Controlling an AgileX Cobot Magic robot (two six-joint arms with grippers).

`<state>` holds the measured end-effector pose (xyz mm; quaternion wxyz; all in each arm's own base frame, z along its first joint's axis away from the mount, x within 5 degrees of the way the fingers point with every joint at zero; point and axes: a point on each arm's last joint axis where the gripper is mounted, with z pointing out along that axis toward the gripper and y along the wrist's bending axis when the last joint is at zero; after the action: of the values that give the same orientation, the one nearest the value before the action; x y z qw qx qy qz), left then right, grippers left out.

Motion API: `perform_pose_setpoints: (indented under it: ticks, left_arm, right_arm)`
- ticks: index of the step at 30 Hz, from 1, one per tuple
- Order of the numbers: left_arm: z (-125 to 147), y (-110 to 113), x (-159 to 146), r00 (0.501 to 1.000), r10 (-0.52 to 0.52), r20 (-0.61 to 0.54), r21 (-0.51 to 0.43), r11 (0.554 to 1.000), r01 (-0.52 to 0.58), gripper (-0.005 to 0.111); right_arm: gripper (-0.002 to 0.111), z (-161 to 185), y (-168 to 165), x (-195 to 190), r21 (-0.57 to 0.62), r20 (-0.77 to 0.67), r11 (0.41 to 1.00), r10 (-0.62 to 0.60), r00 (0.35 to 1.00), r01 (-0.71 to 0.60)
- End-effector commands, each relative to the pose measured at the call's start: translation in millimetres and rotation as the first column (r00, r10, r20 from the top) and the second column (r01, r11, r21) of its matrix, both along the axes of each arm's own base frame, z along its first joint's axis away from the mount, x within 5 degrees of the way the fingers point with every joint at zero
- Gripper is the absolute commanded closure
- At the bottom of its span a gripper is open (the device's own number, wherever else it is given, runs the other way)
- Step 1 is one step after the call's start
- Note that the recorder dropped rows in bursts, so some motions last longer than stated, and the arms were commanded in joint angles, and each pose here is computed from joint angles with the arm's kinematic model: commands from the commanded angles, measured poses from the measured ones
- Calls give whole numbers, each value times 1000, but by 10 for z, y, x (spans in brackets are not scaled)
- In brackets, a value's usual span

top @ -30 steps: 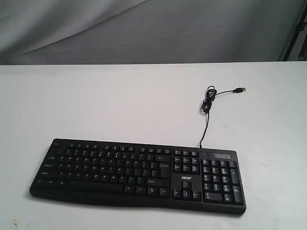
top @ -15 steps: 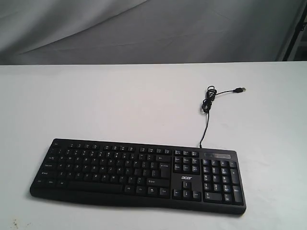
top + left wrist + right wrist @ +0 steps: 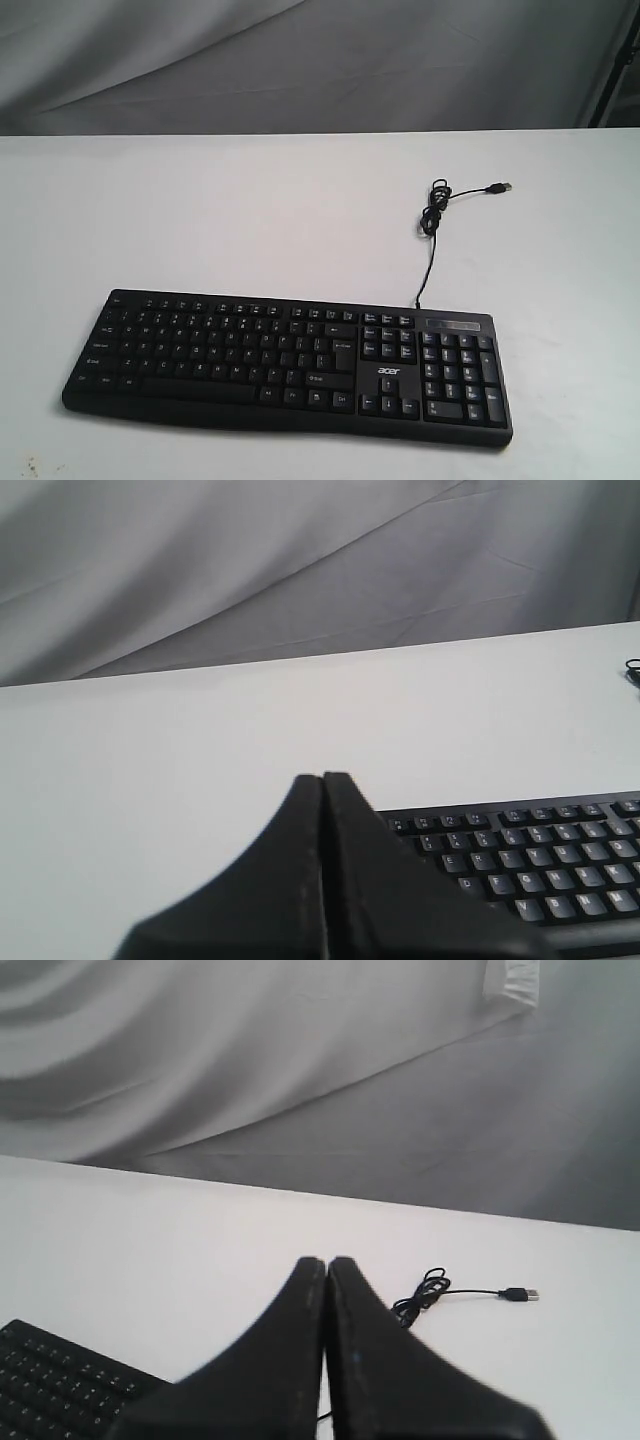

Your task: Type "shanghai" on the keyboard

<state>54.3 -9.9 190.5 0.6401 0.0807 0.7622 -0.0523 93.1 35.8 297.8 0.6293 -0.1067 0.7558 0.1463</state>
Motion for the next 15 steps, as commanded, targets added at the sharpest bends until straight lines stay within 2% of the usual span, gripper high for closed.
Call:
perform_pose_setpoints:
  ticks: [1,3,6,10,15]
  left_arm:
    - [-8,-2,-1,1000,-4,4,-3,1000,4,107]
    - [-8,-2,-1,1000,-4,4,-3,1000,4,107]
    - [-8,-2,-1,1000,-4,4,-3,1000,4,107]
    - [-8,-2,-1,1000,-4,4,-3,1000,4,107]
    - [-8,-2,-1,1000,-4,4,-3,1000,4,107]
  right_arm:
    - [108,-91,146,368,149,-145,988,-27,989,49]
    - [108,-229,284,483,156,-245,987,12,969,28]
    - [108,-401,601,530,39,-284,987,161,945,-156]
    - [108,-434,1094,521,-10,-246,918,382,891,-397]
    - [108,-315,1630,683,-108,-349,869,421,837,-482]
